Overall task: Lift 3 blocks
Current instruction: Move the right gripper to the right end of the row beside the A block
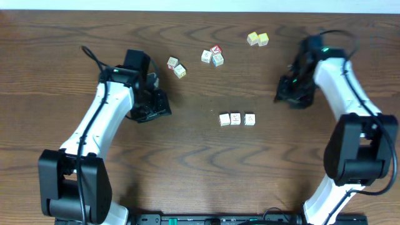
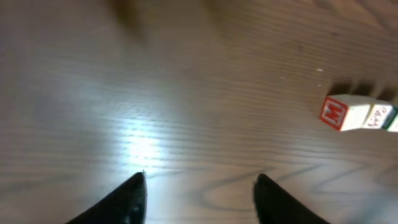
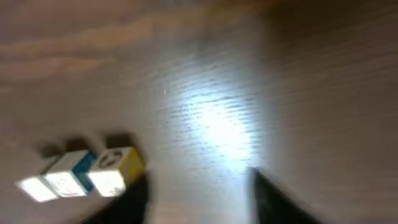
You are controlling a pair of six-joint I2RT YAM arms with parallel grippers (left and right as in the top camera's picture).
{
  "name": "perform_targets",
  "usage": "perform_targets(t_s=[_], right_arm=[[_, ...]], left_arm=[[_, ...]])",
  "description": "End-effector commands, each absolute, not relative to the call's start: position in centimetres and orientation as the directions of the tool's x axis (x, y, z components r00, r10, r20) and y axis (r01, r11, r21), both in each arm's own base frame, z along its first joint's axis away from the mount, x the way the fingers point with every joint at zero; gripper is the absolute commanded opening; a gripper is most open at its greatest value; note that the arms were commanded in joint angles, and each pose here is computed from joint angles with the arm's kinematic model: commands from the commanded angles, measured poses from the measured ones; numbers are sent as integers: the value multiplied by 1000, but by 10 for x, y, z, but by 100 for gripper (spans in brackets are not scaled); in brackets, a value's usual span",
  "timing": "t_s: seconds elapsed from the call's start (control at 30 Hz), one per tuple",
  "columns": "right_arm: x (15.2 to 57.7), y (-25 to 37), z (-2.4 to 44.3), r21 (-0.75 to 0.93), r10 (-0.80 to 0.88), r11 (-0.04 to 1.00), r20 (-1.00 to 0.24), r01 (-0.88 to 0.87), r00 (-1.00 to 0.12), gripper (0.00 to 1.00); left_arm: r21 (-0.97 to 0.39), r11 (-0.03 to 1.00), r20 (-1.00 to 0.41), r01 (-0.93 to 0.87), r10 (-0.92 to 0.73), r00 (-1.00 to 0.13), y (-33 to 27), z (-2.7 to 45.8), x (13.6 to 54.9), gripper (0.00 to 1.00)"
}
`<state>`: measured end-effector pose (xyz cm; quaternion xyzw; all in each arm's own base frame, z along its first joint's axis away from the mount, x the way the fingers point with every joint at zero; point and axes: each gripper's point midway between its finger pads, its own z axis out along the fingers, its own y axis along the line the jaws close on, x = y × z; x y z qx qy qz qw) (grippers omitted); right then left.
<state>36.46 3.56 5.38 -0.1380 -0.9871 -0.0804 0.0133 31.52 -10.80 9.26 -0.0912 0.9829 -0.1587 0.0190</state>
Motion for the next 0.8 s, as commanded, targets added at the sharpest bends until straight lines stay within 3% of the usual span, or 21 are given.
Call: perform_targets(t_s=[0.0,0.17,0.37,0.77], right_arm=[[352,44,38,134,216,966,51,221,-975,1],[348,57,19,149,184,971,35,187,-982,3],[338,77,13,206,152,965,65,162,-986,1],[342,96,-8,267,94,960,-10,88,-996,1]], left_arm=[[-309,937,-18,-160,-174,-985,-119,89,315,41],[-340,922,-54,-185,-216,-975,-136,89,326,8],[-311,935,-79,-171,-205,-976,-152,74,334,7],[-350,933,-22,-89,-104,-994,-205,26,331,7]])
